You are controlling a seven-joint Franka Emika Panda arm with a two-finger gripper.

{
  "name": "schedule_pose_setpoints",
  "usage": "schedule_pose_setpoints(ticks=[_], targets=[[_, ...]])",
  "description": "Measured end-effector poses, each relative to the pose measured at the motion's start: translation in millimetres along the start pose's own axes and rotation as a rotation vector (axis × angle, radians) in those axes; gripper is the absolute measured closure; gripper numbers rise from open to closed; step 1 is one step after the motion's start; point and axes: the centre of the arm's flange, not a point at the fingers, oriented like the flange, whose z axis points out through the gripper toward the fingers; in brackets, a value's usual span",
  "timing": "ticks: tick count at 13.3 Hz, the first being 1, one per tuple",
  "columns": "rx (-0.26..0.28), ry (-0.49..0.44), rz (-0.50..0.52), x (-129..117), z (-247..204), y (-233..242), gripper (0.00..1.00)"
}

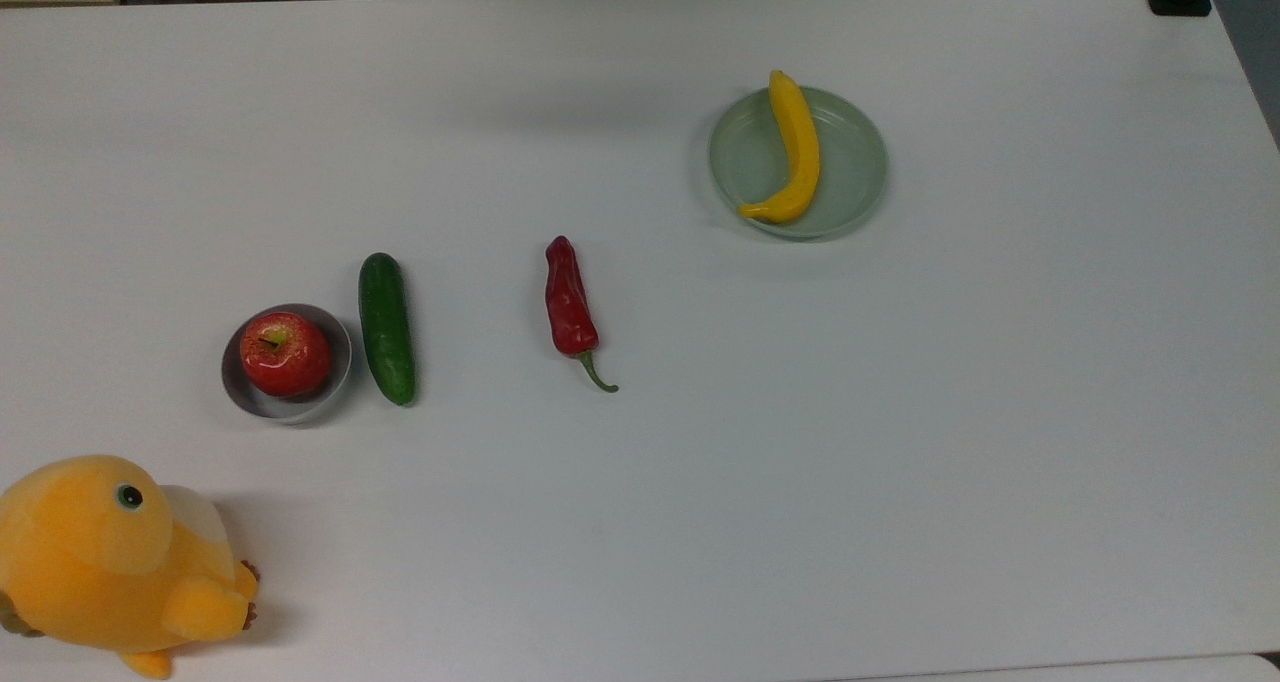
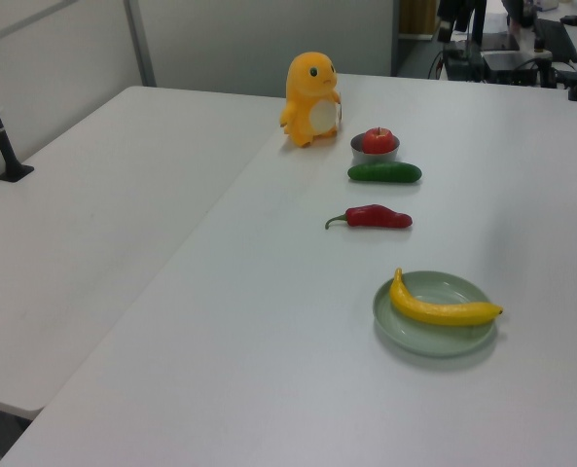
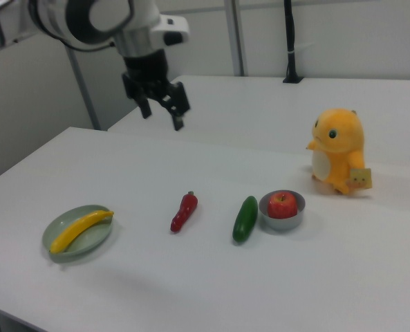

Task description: Put the cucumber on the left side of the bowl

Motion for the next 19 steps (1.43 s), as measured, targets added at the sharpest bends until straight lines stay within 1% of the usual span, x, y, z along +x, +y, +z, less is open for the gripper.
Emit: schedule_pose_setpoints(ticks=[2, 4, 8, 10, 13, 14, 19], targets=[[0.003, -0.027, 0.027, -6, -6, -25, 0.0], [0.002, -0.059, 0.031, -11, -2, -51, 0.0], [0.0, -0.09, -0.016, -15, 14, -85, 0.0], [0.001, -0.093, -0.055, -13, 24, -89, 0.0], [0.005, -0.067, -0.143, -7, 29, -88, 0.0], [0.004, -0.059, -0.158, -5, 30, -87, 0.0], [0.003, -0.048, -0.169, -2, 29, -73, 0.0]])
